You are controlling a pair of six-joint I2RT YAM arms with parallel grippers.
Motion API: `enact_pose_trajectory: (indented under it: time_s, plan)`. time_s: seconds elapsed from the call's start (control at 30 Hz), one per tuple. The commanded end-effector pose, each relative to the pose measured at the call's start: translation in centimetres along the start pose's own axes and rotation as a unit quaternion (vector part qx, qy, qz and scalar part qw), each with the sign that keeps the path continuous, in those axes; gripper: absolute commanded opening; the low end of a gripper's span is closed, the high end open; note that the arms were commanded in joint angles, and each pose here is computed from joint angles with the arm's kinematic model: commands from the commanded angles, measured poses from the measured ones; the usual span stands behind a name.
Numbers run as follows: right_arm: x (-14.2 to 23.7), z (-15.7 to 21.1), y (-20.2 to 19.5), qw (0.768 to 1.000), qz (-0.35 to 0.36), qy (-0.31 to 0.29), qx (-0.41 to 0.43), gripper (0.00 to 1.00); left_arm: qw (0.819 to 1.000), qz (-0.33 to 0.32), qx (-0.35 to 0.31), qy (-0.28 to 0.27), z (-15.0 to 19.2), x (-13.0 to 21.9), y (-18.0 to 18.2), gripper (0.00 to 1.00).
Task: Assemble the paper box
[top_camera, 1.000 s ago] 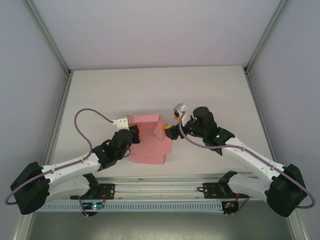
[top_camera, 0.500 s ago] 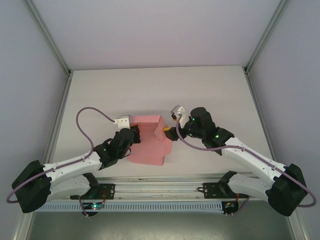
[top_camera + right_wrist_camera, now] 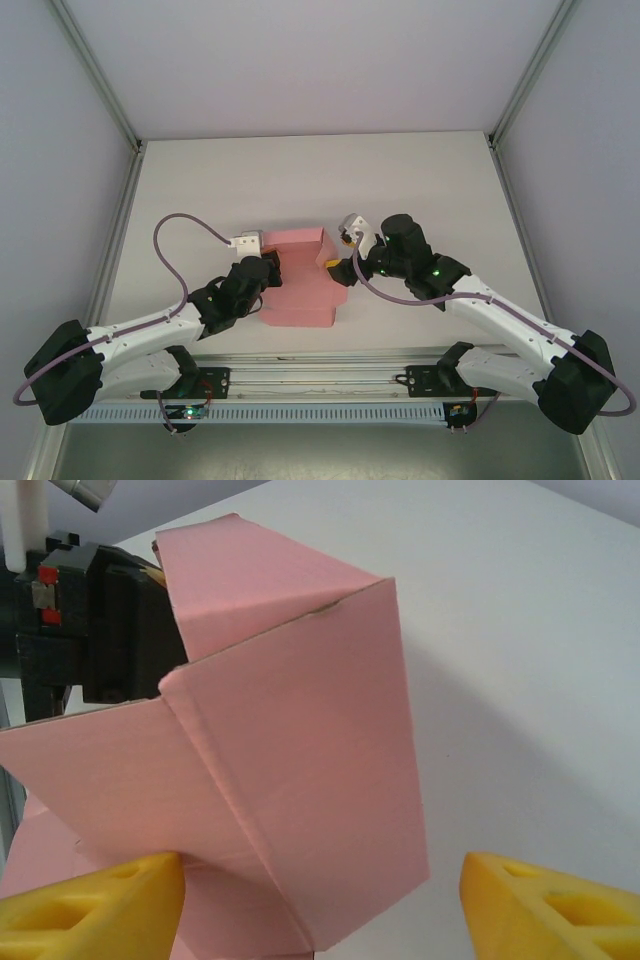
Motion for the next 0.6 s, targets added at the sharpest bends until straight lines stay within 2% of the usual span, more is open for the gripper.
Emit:
enact_pose_trajectory:
  time_s: [0.0, 0.2, 0.37, 0.57]
  plan:
    - [0.3, -1.3, 0.7, 1.000, -0.016, -0.014, 0.019, 0.73, 1.000, 0.015, -0.002, -0.008, -1.1, 0.2, -0.9, 0.00]
    - [-0.7, -2.3, -1.3, 0.998, 0.050, -0.031, 0.013, 0.73, 0.999, 0.039, -0.012, 0.002, -1.0, 0.1, -1.8, 0.00]
    - [-1.5, -2.8, -2.3, 0.995, 0.095, -0.039, 0.017, 0.69, 0.999, 0.050, -0.016, 0.005, -1.0, 0.0, -2.3, 0.00]
    - [-2.3, -3.2, -3.1, 0.988, 0.147, -0.045, 0.010, 0.45, 0.999, 0.052, -0.014, 0.006, -1.1, -0.1, -2.5, 0.00]
Point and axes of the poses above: each hand's point on the last joint's axis, 136 mm out from that joint toward the fingers, its own x axis back along the fingers, its own y axis along the line the jaws close on, z = x × y, the point moved 3 cm from there along x, back along the fingers
